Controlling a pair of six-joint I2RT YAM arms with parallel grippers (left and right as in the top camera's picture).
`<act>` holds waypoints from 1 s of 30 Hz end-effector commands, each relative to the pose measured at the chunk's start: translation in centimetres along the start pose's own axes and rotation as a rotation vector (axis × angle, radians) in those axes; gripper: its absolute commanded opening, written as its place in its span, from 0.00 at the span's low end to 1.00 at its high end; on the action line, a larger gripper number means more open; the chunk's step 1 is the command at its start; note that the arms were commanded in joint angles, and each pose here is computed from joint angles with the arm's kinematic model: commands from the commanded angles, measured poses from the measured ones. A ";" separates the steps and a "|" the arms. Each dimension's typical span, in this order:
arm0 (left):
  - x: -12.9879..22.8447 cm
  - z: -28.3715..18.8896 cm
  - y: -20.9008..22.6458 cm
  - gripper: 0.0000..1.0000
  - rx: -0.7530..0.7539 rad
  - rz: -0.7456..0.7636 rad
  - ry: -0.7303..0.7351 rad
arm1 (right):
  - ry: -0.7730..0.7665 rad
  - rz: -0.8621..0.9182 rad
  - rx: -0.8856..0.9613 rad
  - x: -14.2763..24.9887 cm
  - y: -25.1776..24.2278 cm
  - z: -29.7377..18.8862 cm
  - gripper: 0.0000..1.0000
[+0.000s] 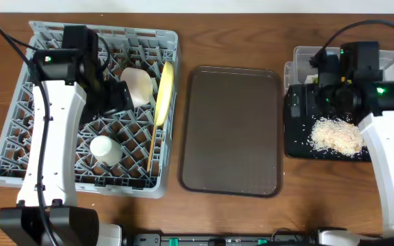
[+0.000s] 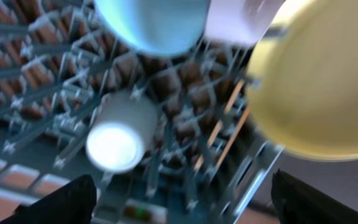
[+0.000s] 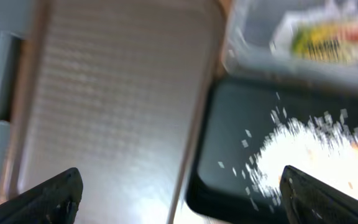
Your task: Sort waste into correct bins and load items into the dishwasher
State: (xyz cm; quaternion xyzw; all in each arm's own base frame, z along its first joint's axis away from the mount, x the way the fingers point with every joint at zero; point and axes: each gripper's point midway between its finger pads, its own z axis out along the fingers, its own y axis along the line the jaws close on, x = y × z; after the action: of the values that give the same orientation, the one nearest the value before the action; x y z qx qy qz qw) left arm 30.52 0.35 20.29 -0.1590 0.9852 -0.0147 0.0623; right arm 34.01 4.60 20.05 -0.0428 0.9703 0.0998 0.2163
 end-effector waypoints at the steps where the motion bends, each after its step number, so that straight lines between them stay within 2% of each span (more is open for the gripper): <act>1: 1.5 -0.1 0.2 0.88 0.014 0.075 0.013 | 0.032 0.048 0.062 1.0 -0.9 -0.3 0.99; 7: 3.9 -1.8 0.7 0.88 0.085 0.110 -0.212 | -0.027 0.055 0.061 3.2 -0.7 -1.0 0.99; 11: 7.7 -3.5 0.7 0.88 0.201 0.196 -0.494 | -0.245 0.019 0.065 6.2 -0.6 -2.5 0.99; 13: 9.2 -4.6 1.0 0.88 0.238 0.205 -0.611 | -0.303 0.016 0.101 7.6 -1.1 -3.2 0.99; 14: 9.7 -5.2 1.2 0.94 0.246 0.207 -0.673 | -0.325 0.016 0.119 8.3 -1.4 -3.5 0.99; 17: 11.3 -7.7 1.6 0.95 0.279 0.213 -0.827 | -0.384 0.008 0.118 10.6 -1.2 -4.3 0.99; 21: 12.7 -8.8 2.1 0.95 0.292 0.215 -0.892 | -0.346 0.011 0.115 13.0 -1.1 -4.4 0.99; 24: 13.1 -8.6 2.2 0.95 0.291 0.215 -0.886 | -0.267 0.022 0.118 14.9 -1.2 -3.8 0.99; 30: 13.1 -8.6 2.2 0.96 0.291 0.215 -0.885 | -0.220 0.029 0.119 16.0 -1.3 -3.5 0.99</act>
State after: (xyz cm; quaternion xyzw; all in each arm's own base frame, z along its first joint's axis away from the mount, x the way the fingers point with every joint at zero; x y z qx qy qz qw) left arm 16.39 -1.48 27.53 -0.0437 0.8602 -0.0764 0.5023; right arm 18.44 1.98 16.34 -0.0078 0.9443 0.0497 0.3253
